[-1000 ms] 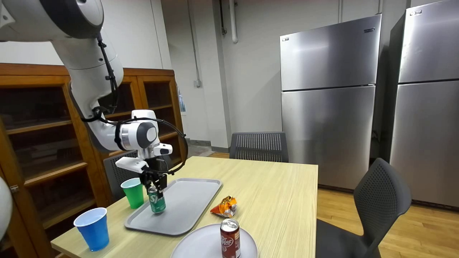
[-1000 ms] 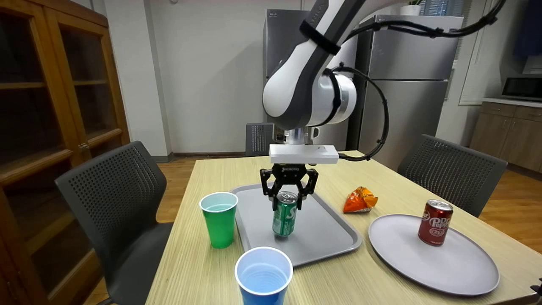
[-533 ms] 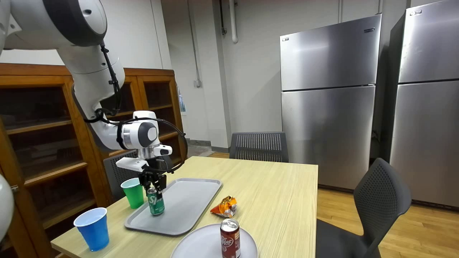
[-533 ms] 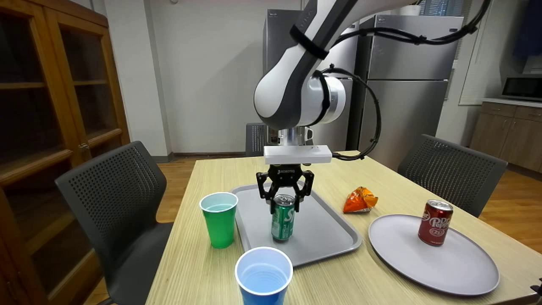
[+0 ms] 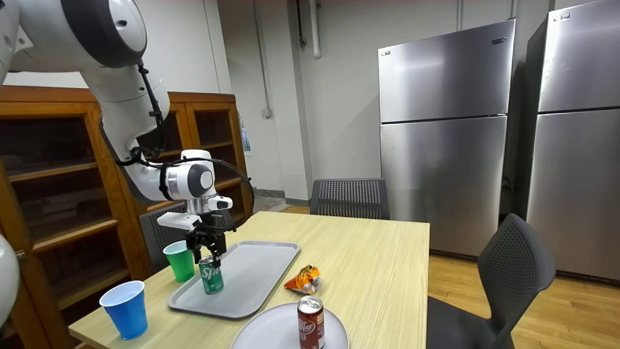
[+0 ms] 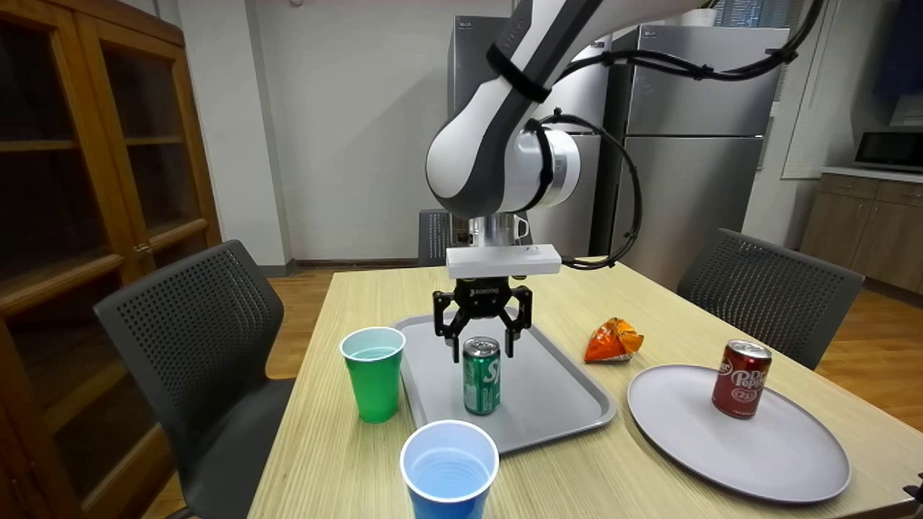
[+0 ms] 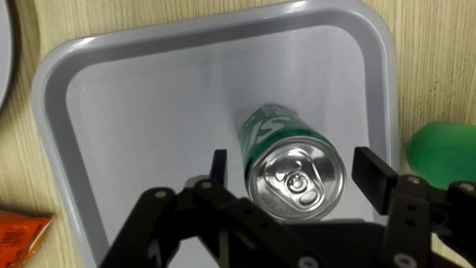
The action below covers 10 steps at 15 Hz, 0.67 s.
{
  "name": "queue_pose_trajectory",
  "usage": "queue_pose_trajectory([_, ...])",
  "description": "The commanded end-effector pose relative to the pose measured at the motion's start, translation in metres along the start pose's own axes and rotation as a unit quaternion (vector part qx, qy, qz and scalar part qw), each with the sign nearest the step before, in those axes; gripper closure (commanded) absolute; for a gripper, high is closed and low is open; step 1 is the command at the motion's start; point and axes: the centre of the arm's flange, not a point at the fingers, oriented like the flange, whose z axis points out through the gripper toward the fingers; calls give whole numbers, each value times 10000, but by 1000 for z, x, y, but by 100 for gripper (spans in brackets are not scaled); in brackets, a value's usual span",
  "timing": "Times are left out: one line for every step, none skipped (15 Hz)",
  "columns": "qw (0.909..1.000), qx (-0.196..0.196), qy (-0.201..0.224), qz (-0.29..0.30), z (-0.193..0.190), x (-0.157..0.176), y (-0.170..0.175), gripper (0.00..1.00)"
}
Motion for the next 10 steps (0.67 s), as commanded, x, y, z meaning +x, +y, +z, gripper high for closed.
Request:
queue_pose_trajectory([9996, -57, -59, -269, -23, 1, -5, 0])
queue_pose_trajectory([9995, -50, -41, -302, -28, 0, -5, 0])
queue_pose_trajectory([9996, -53, -15, -288, -35, -2, -3, 0])
queue_pose_trajectory([9996, -48, 21, -277, -41, -3, -2, 0])
queue_pose_trajectory([9997, -58, 28, -237, -48, -4, 0, 0])
queue_pose_trajectory([9997, -91, 46, -203, -54, -5, 2, 0])
queue_pose_trajectory([9997, -127, 47, -223, -59, -7, 4, 0])
queue_pose_trajectory([9996, -172, 52, -201, -65, -9, 7, 0])
queue_pose_trajectory([9997, -182, 83, -162, -71, -11, 12, 0])
queue_pose_trajectory([9997, -188, 89, -146, -76, -12, 16, 0])
